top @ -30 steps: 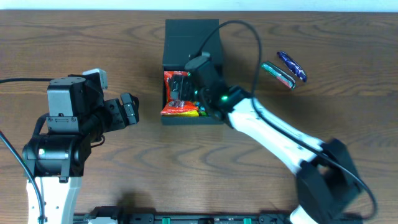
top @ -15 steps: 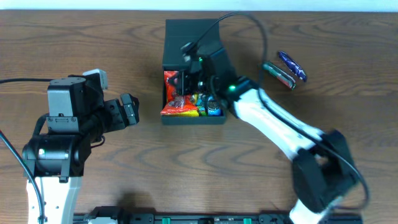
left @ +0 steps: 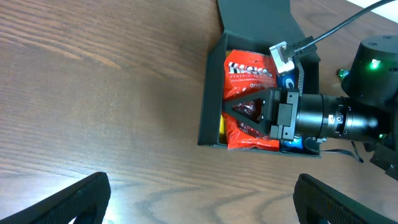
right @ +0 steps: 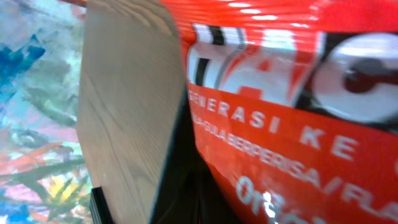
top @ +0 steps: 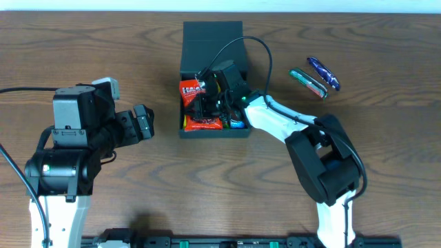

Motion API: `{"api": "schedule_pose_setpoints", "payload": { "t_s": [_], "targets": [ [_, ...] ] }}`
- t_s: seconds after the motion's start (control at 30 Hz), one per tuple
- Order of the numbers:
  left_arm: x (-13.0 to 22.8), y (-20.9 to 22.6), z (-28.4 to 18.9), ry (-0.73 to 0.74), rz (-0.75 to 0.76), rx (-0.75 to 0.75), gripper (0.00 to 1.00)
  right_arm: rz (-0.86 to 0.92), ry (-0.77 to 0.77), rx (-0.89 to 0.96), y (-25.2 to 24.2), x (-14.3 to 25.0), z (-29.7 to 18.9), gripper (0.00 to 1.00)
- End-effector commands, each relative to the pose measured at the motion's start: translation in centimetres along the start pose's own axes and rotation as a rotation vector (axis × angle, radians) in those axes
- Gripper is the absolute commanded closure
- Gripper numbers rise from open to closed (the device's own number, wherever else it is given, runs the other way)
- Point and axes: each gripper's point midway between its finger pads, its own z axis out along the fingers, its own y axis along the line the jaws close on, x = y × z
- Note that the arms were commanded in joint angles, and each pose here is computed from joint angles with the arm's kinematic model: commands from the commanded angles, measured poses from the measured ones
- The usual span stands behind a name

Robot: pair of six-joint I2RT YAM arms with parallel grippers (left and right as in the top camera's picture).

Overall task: Pack container
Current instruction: 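Release the red bag and push it flat inside the box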

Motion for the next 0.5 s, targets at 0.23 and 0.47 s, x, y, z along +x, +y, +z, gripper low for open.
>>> {"api": "schedule_pose_setpoints", "payload": {
  "t_s": [0.23,0.47],
  "targets": [
    [-0.6,-0.3,-0.5,-0.018,0.01,0.0,0.05,-0.126,-0.155,-0.094,4.4,-5.5,-5.7,0.99],
    [-0.6,-0.3,-0.5,-0.018,0.01,0.001,0.05,-0.209,-0.263,-0.067,7.9,-7.2,-12.5,0.99]
  ]
}}
